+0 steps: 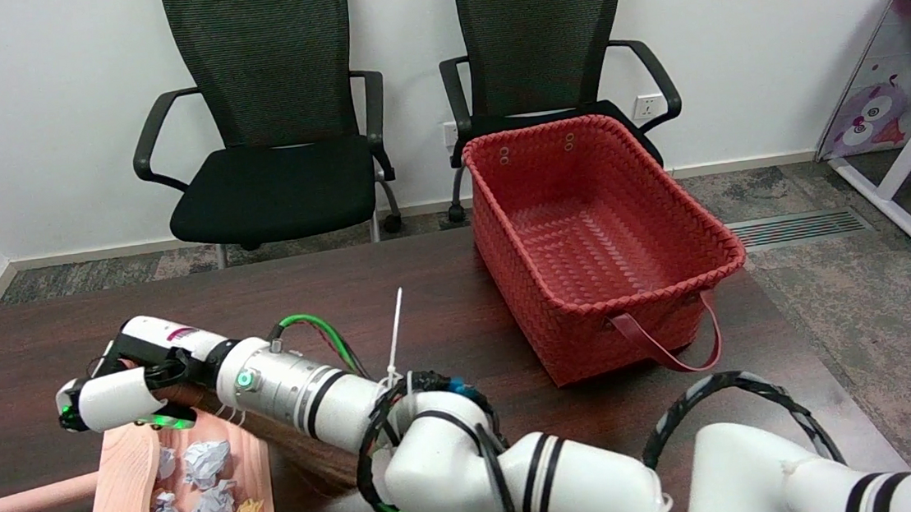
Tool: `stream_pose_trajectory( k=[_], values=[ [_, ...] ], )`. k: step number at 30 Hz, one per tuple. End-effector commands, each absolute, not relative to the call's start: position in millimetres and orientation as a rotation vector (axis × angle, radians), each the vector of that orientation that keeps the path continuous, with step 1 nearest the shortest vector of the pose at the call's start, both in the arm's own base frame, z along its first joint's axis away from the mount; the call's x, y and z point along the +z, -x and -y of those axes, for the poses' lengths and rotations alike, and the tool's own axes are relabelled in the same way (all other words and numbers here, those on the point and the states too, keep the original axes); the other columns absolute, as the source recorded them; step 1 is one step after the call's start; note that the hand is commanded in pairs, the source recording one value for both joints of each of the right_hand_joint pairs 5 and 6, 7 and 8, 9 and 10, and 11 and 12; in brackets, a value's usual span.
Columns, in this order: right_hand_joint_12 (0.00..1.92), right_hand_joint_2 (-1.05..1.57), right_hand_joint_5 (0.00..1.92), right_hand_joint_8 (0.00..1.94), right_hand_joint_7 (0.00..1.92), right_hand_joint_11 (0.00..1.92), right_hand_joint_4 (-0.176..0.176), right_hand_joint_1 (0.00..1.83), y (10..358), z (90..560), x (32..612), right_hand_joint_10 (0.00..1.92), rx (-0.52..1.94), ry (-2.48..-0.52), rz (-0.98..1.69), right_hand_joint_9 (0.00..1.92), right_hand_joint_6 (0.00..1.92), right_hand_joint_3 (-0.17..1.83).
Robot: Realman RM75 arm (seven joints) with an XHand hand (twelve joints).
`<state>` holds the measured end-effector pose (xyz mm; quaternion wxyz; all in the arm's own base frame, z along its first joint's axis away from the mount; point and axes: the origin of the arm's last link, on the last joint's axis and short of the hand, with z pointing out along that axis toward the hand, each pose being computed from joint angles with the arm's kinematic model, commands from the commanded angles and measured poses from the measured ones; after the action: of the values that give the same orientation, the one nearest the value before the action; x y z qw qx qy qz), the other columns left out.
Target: Sweep the paper ball into the dustpan.
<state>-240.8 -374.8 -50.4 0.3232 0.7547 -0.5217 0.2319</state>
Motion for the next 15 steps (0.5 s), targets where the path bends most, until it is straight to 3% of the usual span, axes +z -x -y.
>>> stream_pose_trajectory(
  k=[1,6,15],
  values=[
    [1.92,1.21,1.92,1.92,1.92,1.92,-0.005,0.77,253,400,-64,1.92,0.898,-1.573,1.838,1.92,1.92,1.83],
    [1.92,0.98,1.92,1.92,1.92,1.92,-0.007,0.78,238,410,-59,1.92,1.076,-1.388,2.022,1.92,1.92,1.83],
    [1.92,0.74,1.92,1.92,1.92,1.92,-0.01,0.81,202,412,-44,1.92,1.292,-1.42,2.094,1.92,1.92,1.83]
  ],
)
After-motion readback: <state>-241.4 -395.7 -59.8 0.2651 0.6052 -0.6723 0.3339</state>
